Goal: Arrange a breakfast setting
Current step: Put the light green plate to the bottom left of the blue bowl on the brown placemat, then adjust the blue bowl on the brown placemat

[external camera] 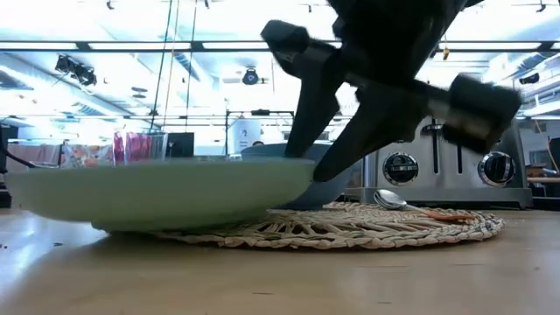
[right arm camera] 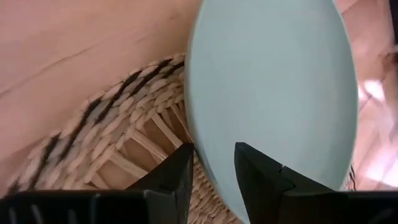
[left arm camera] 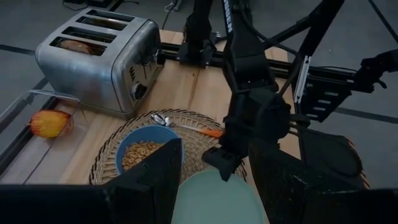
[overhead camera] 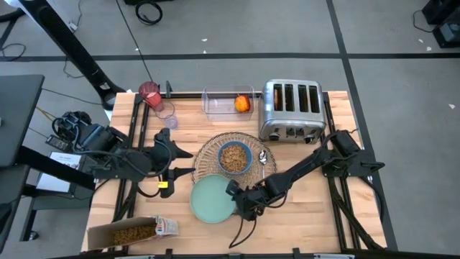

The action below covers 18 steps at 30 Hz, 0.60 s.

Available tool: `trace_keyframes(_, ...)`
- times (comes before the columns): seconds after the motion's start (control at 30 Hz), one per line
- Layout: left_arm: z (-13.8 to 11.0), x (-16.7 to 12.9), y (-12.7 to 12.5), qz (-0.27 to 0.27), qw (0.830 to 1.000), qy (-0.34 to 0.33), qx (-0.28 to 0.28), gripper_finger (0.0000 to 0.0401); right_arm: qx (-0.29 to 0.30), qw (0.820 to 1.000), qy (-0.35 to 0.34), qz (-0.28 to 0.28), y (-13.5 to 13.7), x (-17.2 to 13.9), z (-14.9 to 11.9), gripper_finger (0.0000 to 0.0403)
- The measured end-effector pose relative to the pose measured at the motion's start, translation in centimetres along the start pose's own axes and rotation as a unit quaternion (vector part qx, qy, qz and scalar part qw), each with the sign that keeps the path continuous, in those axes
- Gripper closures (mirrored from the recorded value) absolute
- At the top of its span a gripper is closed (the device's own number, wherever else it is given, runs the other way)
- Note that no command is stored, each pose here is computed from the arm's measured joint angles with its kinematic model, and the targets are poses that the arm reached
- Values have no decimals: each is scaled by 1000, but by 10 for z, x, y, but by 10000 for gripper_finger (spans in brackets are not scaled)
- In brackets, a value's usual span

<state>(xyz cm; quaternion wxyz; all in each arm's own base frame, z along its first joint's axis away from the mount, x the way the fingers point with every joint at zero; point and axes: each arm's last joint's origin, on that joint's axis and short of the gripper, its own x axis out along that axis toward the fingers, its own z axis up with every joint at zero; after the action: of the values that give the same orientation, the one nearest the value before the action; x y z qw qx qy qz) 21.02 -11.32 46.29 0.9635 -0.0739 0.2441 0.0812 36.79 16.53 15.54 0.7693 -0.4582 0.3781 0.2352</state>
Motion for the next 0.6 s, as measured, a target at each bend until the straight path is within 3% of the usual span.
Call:
trace_keyframes(0.23, 0, 0, 0, 0, 1000, 0, 0, 209, 86, 996, -6, -14, -5, -43, 7, 277)
trace_keyframes(0.3, 0, 0, 0, 0, 1000, 0, 0, 209, 168, 985, -19, -23, -14, -62, 6, 277)
trace_keyframes(0.4, 0, 0, 0, 0, 1000, 0, 0, 209, 296, 955, -17, -36, -33, -82, -8, 277)
trace_keyframes(0.5, 0, 0, 0, 1, 1000, 0, 0, 209, 346, 937, -5, -59, -54, -87, -28, 277)
trace_keyframes(0.6, 1, 1, 1, 6, 1000, -3, 0, 209, 358, 932, 1, -53, -69, -79, -46, 277)
